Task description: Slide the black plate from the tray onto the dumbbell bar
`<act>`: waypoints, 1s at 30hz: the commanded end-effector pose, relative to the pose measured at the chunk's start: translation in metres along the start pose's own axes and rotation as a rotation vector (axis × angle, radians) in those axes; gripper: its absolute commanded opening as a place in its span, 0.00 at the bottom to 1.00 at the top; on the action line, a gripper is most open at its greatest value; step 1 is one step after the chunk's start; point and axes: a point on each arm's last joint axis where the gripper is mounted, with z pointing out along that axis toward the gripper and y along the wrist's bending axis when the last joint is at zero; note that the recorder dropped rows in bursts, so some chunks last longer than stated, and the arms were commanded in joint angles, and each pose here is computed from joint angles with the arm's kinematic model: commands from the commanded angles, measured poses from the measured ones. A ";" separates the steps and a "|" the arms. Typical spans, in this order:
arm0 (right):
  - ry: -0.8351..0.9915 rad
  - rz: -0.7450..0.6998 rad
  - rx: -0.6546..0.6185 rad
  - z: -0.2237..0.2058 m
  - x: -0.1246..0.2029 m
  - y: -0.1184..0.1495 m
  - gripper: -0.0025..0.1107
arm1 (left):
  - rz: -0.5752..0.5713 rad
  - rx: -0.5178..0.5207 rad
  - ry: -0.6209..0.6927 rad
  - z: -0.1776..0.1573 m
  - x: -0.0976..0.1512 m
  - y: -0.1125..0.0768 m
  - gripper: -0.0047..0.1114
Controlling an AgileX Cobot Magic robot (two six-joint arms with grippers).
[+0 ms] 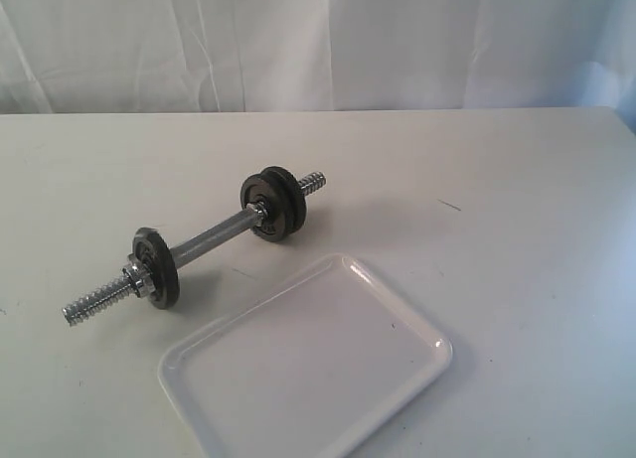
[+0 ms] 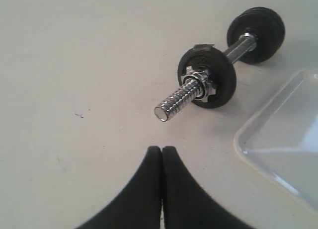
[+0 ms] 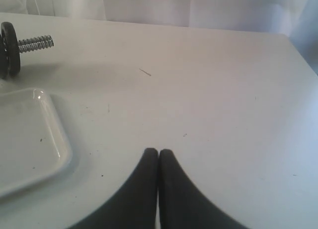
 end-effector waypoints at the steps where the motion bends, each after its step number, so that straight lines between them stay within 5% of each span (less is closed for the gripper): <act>1: -0.013 0.004 0.007 0.000 0.000 0.000 0.02 | 0.012 -0.024 0.029 0.008 0.019 0.003 0.04; 8: -0.013 0.004 0.007 0.000 0.000 0.000 0.02 | 0.032 -0.016 0.109 0.019 0.044 0.005 0.04; 30: -0.013 0.004 0.007 0.000 0.000 0.000 0.02 | 0.046 -0.029 -0.039 0.020 0.031 0.006 0.04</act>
